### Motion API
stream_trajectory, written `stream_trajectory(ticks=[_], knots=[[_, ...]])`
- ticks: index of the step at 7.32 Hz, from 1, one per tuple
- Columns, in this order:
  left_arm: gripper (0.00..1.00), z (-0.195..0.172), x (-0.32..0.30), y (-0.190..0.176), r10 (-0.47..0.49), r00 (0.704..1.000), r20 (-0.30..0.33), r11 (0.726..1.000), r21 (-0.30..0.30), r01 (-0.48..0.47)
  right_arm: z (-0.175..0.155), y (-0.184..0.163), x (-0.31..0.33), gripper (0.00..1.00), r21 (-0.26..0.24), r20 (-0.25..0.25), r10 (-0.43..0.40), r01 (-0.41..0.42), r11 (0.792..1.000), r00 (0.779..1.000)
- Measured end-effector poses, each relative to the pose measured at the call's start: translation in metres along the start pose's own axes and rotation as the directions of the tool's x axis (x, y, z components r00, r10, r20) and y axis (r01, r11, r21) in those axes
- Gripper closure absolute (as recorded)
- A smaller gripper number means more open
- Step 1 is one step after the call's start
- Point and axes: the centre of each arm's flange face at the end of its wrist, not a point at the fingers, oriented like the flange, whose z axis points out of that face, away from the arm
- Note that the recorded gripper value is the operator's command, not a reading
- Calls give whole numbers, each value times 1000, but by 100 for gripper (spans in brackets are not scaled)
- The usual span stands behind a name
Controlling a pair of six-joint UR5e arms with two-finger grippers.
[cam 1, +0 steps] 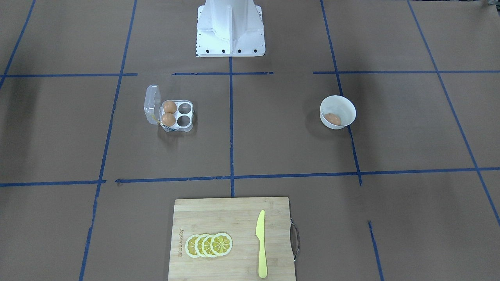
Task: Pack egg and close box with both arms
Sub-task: 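Move the left gripper toward the white bowl holding the brown egg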
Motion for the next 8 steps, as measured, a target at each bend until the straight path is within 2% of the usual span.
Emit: stream_trajectory(ticks=[4,8], knots=[[0,-10,11,-3,20,999,-34,1000,23,-20,-2,0,-2,0,4,0,-3,3,1000,1000],[0,-11,13,-4,35,999,-36,999,37,-34,-1,1,-1,0,2,0,0,0,1000,1000]])
